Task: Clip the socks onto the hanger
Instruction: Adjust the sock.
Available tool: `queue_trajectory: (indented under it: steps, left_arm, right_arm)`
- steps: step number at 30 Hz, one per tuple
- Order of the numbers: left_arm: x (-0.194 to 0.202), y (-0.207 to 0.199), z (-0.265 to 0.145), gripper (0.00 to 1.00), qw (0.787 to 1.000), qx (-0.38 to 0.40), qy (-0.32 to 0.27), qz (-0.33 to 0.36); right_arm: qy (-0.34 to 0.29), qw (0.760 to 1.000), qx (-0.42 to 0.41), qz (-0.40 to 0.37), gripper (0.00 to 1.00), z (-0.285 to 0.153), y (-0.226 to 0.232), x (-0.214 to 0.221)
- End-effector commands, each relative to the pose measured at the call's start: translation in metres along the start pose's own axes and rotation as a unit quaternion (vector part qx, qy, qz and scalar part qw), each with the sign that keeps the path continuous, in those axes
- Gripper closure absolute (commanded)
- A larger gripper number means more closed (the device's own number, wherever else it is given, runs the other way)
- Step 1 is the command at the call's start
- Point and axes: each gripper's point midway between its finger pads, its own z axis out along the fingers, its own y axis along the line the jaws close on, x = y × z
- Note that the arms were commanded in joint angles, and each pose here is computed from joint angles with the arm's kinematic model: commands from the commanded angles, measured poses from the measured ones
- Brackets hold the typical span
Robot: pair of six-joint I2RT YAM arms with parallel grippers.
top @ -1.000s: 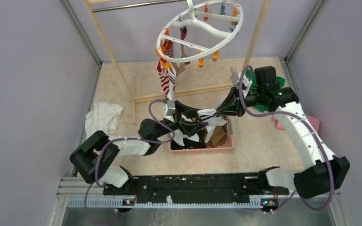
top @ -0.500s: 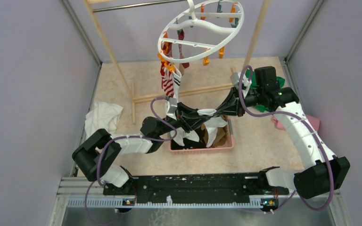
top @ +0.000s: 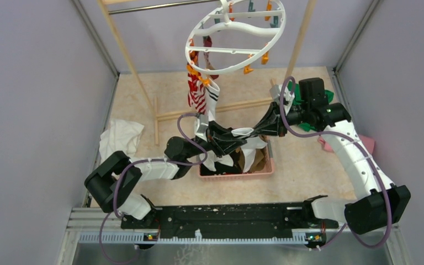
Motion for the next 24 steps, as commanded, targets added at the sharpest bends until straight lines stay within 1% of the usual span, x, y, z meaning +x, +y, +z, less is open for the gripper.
queue_trajectory:
  steps: [1,7,8,12,13,14,16,17,18,21,22,24]
  left_arm:
    - [-0.072,-0.048,0.007,0.65,0.983,0.102,-0.125,0.090]
    - [-0.078,-0.050,0.008,0.65,0.981,0.107,-0.131,0.094]
    - [-0.080,-0.052,0.009,0.67,0.981,0.109,-0.133,0.095]
    - [-0.083,-0.055,0.007,0.92,0.980,0.112,-0.135,0.097]
    - [-0.082,-0.055,0.007,0.95,0.980,0.111,-0.135,0.096]
    - [-0.082,-0.055,0.006,1.00,0.980,0.110,-0.135,0.097]
    - [-0.081,-0.055,0.005,1.00,0.980,0.109,-0.134,0.100]
    - [-0.081,-0.055,0.004,1.00,0.980,0.108,-0.134,0.101]
    - [-0.080,-0.055,0.003,1.00,0.980,0.107,-0.133,0.102]
    - [-0.078,-0.054,0.003,1.00,0.979,0.107,-0.131,0.110]
    - [-0.077,-0.055,0.003,1.00,0.979,0.108,-0.130,0.113]
    - [-0.076,-0.054,0.002,1.00,0.979,0.107,-0.129,0.120]
  right_arm:
    - [-0.012,0.999,-0.010,-0.030,0.96,0.001,0.010,-0.012]
    - [-0.013,0.999,-0.012,-0.030,0.96,0.001,0.012,-0.013]
    - [-0.012,0.999,-0.011,-0.030,0.96,0.001,0.012,-0.013]
    - [-0.011,0.999,-0.008,-0.032,0.96,0.000,0.012,-0.013]
    - [-0.010,0.999,-0.006,-0.033,0.96,0.000,0.011,-0.014]
    - [-0.009,0.999,-0.004,-0.033,0.96,0.000,0.011,-0.014]
    - [-0.006,0.999,0.001,-0.033,0.95,-0.001,0.009,-0.014]
    - [-0.005,0.999,0.004,-0.033,0.92,-0.002,0.008,-0.014]
    - [-0.005,0.999,0.007,-0.034,0.86,-0.003,0.008,-0.015]
    - [-0.001,0.999,0.016,-0.038,0.61,-0.005,0.006,-0.018]
    - [0.002,0.999,0.020,-0.041,0.56,-0.007,0.006,-0.019]
    - [0.011,0.998,0.033,-0.053,0.49,-0.010,0.003,-0.024]
